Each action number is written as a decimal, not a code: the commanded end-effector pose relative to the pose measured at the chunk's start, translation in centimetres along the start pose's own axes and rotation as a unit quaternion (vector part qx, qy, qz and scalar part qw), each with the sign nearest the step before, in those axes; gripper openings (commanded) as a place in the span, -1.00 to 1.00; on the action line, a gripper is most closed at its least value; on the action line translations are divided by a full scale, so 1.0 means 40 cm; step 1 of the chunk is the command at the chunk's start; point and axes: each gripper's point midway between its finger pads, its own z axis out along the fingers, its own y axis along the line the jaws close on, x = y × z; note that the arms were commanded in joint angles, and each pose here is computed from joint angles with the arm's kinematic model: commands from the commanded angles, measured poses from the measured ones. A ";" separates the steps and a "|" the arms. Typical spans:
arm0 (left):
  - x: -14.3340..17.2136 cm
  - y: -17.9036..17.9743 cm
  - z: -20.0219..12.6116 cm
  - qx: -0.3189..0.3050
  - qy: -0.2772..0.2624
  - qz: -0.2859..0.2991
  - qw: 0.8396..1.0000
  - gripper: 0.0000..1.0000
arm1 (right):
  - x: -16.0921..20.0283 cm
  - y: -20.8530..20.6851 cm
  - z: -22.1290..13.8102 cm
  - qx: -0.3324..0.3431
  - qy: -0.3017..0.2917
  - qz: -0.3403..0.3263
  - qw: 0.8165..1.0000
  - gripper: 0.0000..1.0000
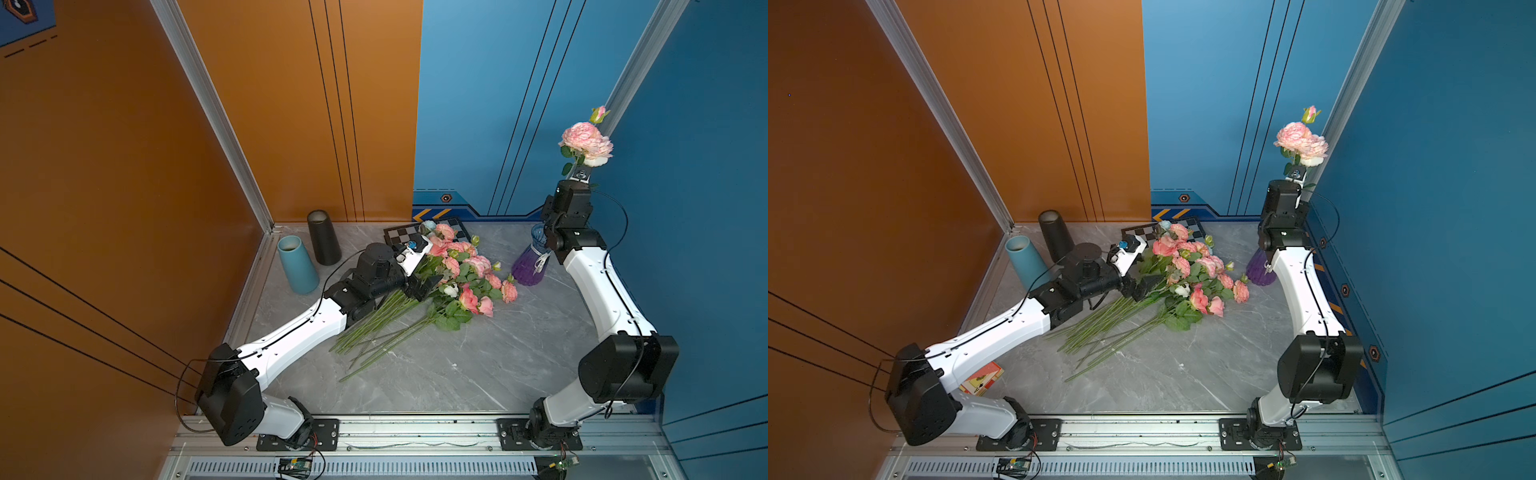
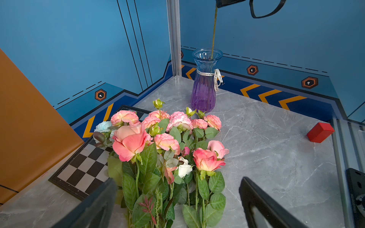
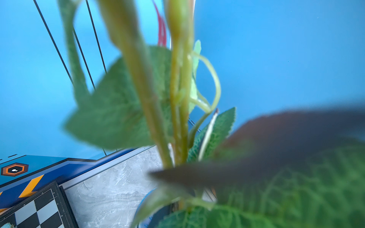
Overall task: Place the pink flowers into the vase
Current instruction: Place the flower in the vase.
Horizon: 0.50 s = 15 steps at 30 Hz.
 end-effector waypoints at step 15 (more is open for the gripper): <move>-0.009 -0.012 -0.017 0.003 -0.011 0.000 1.000 0.97 | 0.058 0.005 0.001 0.000 0.036 -0.032 0.999 -0.45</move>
